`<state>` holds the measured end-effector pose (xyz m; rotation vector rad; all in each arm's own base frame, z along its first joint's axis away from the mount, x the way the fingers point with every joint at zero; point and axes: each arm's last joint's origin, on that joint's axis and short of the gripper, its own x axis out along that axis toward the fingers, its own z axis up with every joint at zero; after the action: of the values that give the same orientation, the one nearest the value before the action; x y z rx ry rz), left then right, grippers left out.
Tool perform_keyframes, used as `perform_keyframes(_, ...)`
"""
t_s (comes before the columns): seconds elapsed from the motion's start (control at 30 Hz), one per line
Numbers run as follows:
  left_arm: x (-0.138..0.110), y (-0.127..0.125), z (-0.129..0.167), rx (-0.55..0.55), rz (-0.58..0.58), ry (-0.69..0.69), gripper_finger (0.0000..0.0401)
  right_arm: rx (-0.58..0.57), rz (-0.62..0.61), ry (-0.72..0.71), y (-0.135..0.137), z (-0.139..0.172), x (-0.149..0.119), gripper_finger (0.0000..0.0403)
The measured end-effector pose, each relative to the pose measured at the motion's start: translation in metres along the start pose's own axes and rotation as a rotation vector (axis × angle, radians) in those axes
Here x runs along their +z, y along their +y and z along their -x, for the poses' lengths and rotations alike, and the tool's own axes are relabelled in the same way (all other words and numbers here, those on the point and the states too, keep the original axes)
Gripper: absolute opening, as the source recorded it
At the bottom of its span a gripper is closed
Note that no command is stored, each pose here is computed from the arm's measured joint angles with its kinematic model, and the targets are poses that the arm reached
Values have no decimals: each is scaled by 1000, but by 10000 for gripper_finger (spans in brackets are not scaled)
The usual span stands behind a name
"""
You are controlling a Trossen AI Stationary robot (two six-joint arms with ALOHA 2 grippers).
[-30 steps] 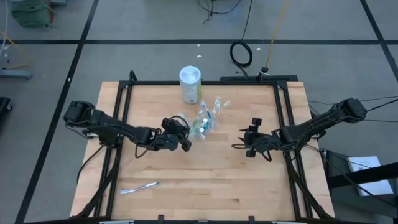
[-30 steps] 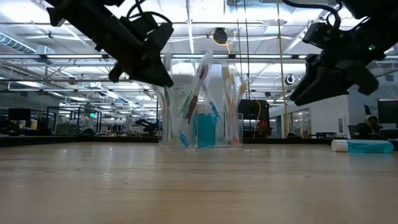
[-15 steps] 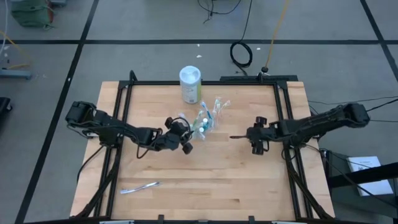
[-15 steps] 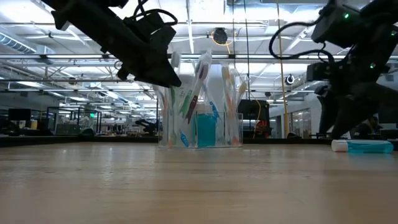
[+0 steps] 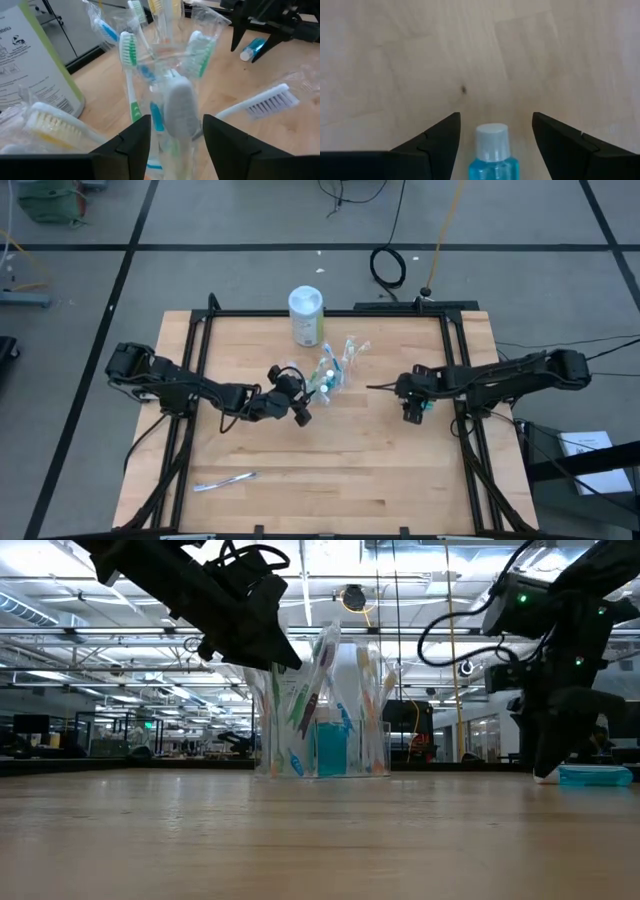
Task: Pick & Place toothbrushing station
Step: Put the blue mouthwash into the transparent organizer
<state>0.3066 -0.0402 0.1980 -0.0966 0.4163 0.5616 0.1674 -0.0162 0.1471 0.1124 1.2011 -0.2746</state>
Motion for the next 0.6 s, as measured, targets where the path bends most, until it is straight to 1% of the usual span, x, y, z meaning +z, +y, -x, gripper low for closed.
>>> perform_keyframes(0.07, 0, 1, -1, 3, 1, 0, 186, -8, -11, 29, -2, -5, 0, 238)
perform_keyframes(0.2, 1, 3, -2, 9, -3, 4, 186, 24, -21, 73, -4, -12, 1, 237)
perform_keyframes(0.3, 1, 5, -4, 17, 0, 5, 186, 20, -35, 92, -5, -15, 1, 230)
perform_keyframes(0.53, 2, 9, -7, 32, 7, 5, 186, 29, -61, 99, -8, -16, 0, 178)
perform_keyframes(0.6, 3, 10, -8, 35, 9, 6, 186, 50, -67, 98, -8, -15, 2, 167)
